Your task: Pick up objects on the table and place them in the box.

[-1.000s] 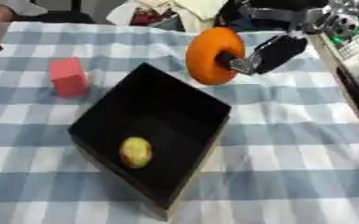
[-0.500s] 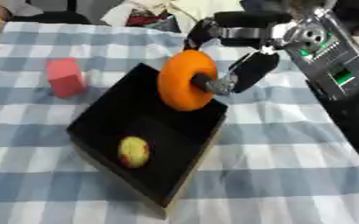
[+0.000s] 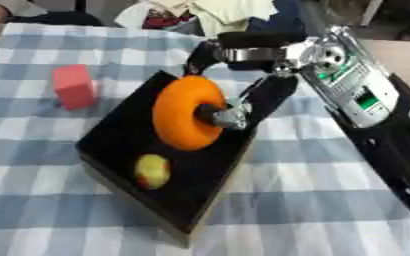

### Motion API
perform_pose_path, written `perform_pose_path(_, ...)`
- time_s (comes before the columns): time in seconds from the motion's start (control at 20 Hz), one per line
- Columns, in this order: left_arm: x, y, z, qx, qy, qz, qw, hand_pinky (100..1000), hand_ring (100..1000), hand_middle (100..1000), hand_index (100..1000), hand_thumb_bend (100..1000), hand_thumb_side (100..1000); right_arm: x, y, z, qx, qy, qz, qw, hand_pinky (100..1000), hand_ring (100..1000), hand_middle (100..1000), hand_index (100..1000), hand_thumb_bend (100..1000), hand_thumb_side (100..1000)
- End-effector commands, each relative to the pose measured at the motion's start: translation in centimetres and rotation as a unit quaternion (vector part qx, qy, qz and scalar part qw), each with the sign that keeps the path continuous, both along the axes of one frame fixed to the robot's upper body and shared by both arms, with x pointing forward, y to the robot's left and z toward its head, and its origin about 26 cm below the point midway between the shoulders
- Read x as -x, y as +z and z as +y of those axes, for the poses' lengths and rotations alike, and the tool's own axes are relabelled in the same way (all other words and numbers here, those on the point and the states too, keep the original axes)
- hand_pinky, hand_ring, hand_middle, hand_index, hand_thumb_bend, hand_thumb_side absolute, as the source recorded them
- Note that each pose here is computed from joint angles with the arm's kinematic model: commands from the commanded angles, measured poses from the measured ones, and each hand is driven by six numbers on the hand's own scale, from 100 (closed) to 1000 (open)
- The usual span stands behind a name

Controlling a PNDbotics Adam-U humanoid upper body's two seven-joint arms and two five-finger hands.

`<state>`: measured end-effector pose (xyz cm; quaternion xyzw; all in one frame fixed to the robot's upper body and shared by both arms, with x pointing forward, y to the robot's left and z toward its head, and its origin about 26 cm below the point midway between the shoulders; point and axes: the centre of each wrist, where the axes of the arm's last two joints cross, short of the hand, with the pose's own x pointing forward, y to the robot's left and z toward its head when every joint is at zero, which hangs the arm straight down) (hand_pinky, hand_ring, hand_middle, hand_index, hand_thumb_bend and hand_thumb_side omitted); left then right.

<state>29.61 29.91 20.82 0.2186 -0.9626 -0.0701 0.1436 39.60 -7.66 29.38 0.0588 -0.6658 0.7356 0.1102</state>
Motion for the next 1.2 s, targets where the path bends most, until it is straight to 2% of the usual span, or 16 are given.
perform_pose_path(0.05,0.2,0.9,0.1,-0.013,-0.002,-0.012,1.000,513,740,681,779,161,874,0.7,0.5,0.5,0.005,0.020,-0.038,0.999,783,763,556,703,100,448)
perform_pose_path(0.5,0.2,0.7,-0.1,-0.011,-0.006,-0.008,1.000,511,740,681,777,159,876,0.4,-2.4,0.3,-0.021,0.006,-0.078,0.997,775,772,584,686,100,341)
perform_pose_path(0.65,0.2,0.7,-0.2,-0.010,-0.008,-0.008,1.000,510,740,681,776,159,876,0.6,-4.0,1.1,-0.022,-0.017,-0.128,0.991,776,775,587,687,100,337)
perform_pose_path(0.9,0.1,0.7,-0.3,-0.009,-0.011,-0.008,1.000,509,740,681,776,158,877,0.5,-6.4,2.2,-0.002,-0.002,-0.176,0.984,786,792,622,707,100,321)
perform_pose_path(1.05,0.1,0.7,-0.3,-0.009,-0.011,-0.008,1.000,509,740,681,775,158,877,0.4,-7.2,2.6,0.023,0.007,-0.199,0.980,810,817,688,742,100,420)
perform_pose_path(1.1,0.1,0.7,-0.3,-0.009,-0.011,-0.008,1.000,509,740,681,776,159,878,0.4,-7.2,2.7,0.029,0.010,-0.210,0.977,814,822,718,756,100,493)
perform_pose_path(1.15,0.1,0.7,-0.3,-0.009,-0.012,-0.008,1.000,509,740,681,776,159,878,0.5,-7.2,2.7,0.033,0.011,-0.222,0.974,826,839,765,776,100,616)
perform_pose_path(1.2,0.1,0.7,-0.3,-0.009,-0.012,-0.008,1.000,509,740,681,776,159,878,0.6,-7.0,2.8,0.037,0.011,-0.237,0.971,833,850,786,785,100,675)
